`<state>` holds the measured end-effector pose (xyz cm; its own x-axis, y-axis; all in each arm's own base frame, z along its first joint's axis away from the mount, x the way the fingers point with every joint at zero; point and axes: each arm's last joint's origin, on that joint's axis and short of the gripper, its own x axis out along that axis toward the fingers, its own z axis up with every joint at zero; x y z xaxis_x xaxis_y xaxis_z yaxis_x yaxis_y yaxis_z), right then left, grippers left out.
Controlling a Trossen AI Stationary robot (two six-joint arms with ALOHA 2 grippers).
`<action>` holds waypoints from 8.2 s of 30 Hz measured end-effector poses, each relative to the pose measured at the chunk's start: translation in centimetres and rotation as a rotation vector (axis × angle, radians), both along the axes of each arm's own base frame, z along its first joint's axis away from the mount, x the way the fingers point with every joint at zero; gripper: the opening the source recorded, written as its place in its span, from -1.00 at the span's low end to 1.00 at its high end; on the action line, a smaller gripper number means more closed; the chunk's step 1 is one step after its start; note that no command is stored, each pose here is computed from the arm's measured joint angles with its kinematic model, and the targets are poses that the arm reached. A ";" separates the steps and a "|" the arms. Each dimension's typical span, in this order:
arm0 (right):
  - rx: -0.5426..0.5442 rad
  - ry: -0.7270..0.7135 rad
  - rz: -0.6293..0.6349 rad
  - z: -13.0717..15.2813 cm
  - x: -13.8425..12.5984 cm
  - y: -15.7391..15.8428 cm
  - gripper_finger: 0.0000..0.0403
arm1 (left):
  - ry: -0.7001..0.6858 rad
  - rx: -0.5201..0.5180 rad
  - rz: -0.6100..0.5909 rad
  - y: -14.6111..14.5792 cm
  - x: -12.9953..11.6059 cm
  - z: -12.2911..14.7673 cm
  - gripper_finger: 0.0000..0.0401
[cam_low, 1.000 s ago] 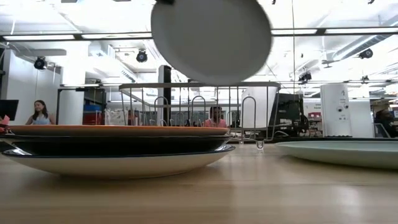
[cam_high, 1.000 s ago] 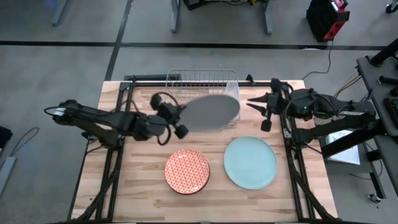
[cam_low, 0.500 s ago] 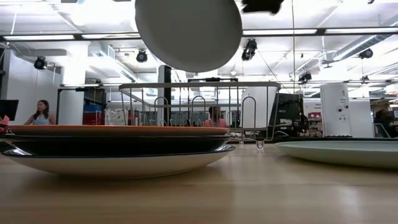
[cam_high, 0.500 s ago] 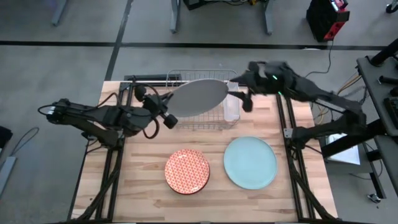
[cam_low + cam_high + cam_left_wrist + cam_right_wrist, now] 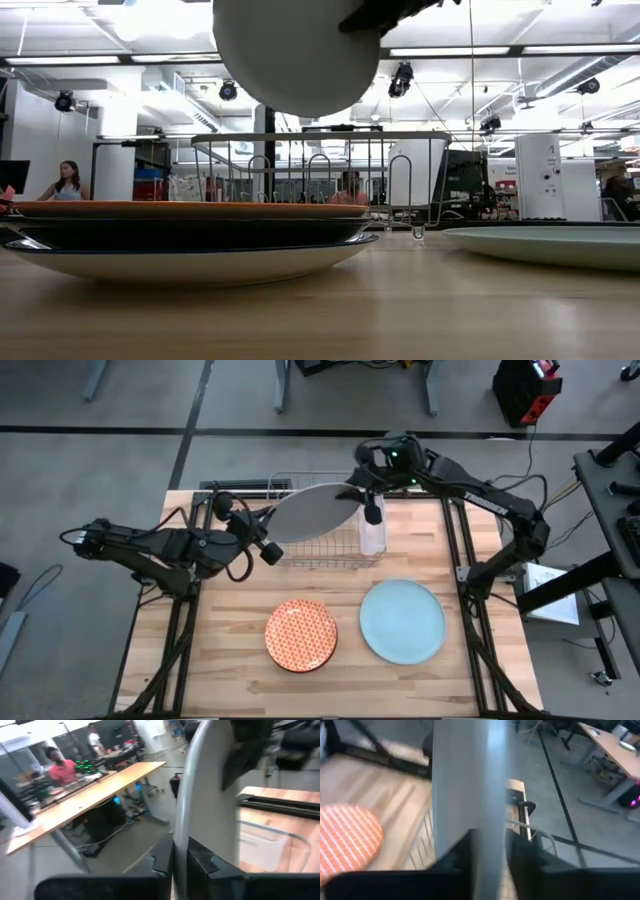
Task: Sort dishes
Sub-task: Put the grey plate in the dish rack, then put the light blue plate in the dish rack
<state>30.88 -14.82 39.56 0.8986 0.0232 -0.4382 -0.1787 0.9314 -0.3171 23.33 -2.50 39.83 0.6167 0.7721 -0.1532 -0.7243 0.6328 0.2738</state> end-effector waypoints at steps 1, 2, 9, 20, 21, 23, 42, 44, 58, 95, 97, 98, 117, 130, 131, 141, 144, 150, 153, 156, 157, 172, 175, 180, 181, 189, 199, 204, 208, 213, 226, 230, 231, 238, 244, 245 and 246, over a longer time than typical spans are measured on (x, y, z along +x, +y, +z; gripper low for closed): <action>-0.027 0.012 0.007 0.0 0.2 -0.2 -0.89 | -0.002 -0.009 -0.024 0.0 0.0 0.1 -0.87; -0.065 0.010 0.023 0.2 0.5 -0.3 -0.92 | 0.001 -0.013 -0.046 -0.1 -0.1 0.1 -0.83; -0.393 -0.011 0.130 3.0 0.7 -2.7 -0.97 | -0.005 -0.038 -0.121 0.2 -1.9 1.5 -0.44; -0.914 0.263 0.394 1.6 3.8 -6.8 -0.99 | -0.086 0.016 -0.036 1.3 -6.2 5.3 -0.11; -0.923 0.282 0.427 1.2 4.1 -6.9 -0.99 | -0.097 0.020 -0.035 1.4 -6.7 5.7 -0.11; -0.958 0.297 0.478 0.5 4.9 -7.4 -0.99 | -0.127 0.021 -0.029 1.7 -7.6 6.4 -0.10; -0.984 0.222 0.563 -2.8 9.1 -8.2 -1.00 | -0.157 0.015 -0.036 2.2 -10.0 7.0 -0.10; -0.975 0.230 0.572 -3.4 9.4 -8.3 -1.00 | -0.151 0.016 -0.036 2.2 -10.0 6.9 -0.10; -0.958 0.240 0.586 -4.5 10.3 -8.2 -0.70 | -0.108 0.012 -0.035 2.1 -9.8 6.3 -0.10; -0.252 0.232 -0.082 3.6 4.2 -5.4 -0.29 | -0.023 -0.155 -0.221 1.2 -7.5 4.1 -0.10; -0.115 0.279 -0.115 3.8 2.7 -4.9 -0.34 | 0.012 -0.202 -0.249 0.9 -6.6 3.4 -0.10; -0.032 0.306 -0.124 3.8 2.0 -4.8 -0.36 | 0.033 -0.222 -0.256 0.8 -6.1 3.0 -0.10; 0.568 0.671 -0.004 -2.8 0.8 5.5 -0.64 | 0.348 -0.497 -0.495 -8.7 -1.3 -3.7 -0.24; 0.604 0.465 -0.199 -6.6 -5.8 13.9 -0.64 | 0.434 -0.485 -0.619 -15.5 -2.8 -6.2 -0.24; 0.617 0.477 -0.221 -7.0 -6.3 14.4 -0.64 | 0.442 -0.485 -0.617 -15.8 -2.8 -6.5 -0.24; 0.742 0.552 -0.663 -12.7 -11.0 16.7 -0.64 | 0.449 -0.324 -0.629 -18.3 0.4 -9.4 -0.24; 0.776 0.583 -0.733 -14.3 -12.0 16.9 -0.61 | 0.437 -0.256 -0.673 -19.0 2.1 -10.1 -0.24; 0.748 0.734 -1.007 -16.6 -14.7 16.4 -0.51 | 0.461 -0.160 -0.693 -19.0 4.2 -11.2 -0.24; 0.667 0.754 -1.174 -17.3 -15.9 16.0 -0.46 | 0.451 -0.159 -0.667 -18.3 5.3 -11.5 -0.24; 0.638 0.747 -1.195 -18.6 -16.2 16.0 -0.44 | 0.458 -0.150 -0.642 -17.6 6.4 -12.0 -0.24; 0.642 0.742 -1.189 -19.1 -16.2 16.0 -0.44 | 0.459 -0.149 -0.635 -17.4 6.7 -12.2 -0.24; 0.774 0.562 -0.940 -27.1 -14.8 19.7 -0.74 | 0.434 -0.164 -0.552 -14.7 9.3 -12.9 -0.24; 0.783 0.509 -0.902 -27.9 -14.0 20.6 -0.84 | 0.400 -0.175 -0.540 -14.2 9.9 -12.7 -0.24; 0.796 0.443 -0.791 -28.1 -11.8 22.3 -0.97 | 0.394 -0.195 -0.563 -13.1 10.7 -12.7 -0.24; 0.778 0.449 -0.757 -27.9 -11.3 22.6 -0.98 | 0.394 -0.199 -0.561 -12.8 10.8 -12.9 -0.24; 0.548 0.620 -0.735 -24.2 -9.9 23.3 -1.00 | 0.360 -0.343 -0.752 -11.6 11.7 -15.1 -0.24; 0.470 0.673 -0.745 -20.7 -13.3 21.9 -0.91 | 0.208 -0.284 -0.808 -11.5 11.6 -17.2 -0.24; 0.541 0.628 -0.763 -20.7 -15.1 21.0 -0.76 | 0.180 -0.268 -0.773 -11.3 11.4 -17.8 -0.24; 0.571 0.620 -0.805 -21.8 -16.1 20.3 -0.58 | 0.177 -0.254 -0.778 -11.3 11.4 -17.8 -0.24; 0.590 0.627 -0.868 -23.5 -16.6 19.8 -0.35 | 0.170 -0.220 -0.790 -11.2 11.5 -17.6 -0.24; 0.577 0.711 -0.853 -26.0 -15.4 20.3 -0.16 | 0.149 -0.255 -0.769 -10.8 11.7 -17.5 -0.24; 0.570 0.713 -0.842 -26.5 -14.9 20.6 -0.19 | 0.130 -0.269 -0.769 -11.1 12.3 -18.5 -0.24; 0.569 0.707 -0.833 -26.6 -14.7 20.6 -0.21 | 0.126 -0.271 -0.775 -11.2 12.6 -19.0 -0.24; 0.559 0.684 -0.820 -27.2 -14.1 20.8 -0.35 | 0.073 -0.273 -0.784 -11.9 14.1 -22.0 -0.24; 0.531 0.670 -0.804 -27.3 -14.1 20.8 -0.62 | 0.044 -0.275 -0.790 -12.1 14.4 -22.2 -0.24; 0.523 0.669 -0.800 -27.3 -14.1 20.7 -0.68 | 0.039 -0.274 -0.790 -12.1 14.5 -22.0 -0.24; 0.514 0.666 -0.798 -27.3 -14.2 20.7 -0.75 | 0.039 -0.273 -0.790 -12.1 14.5 -21.9 -0.24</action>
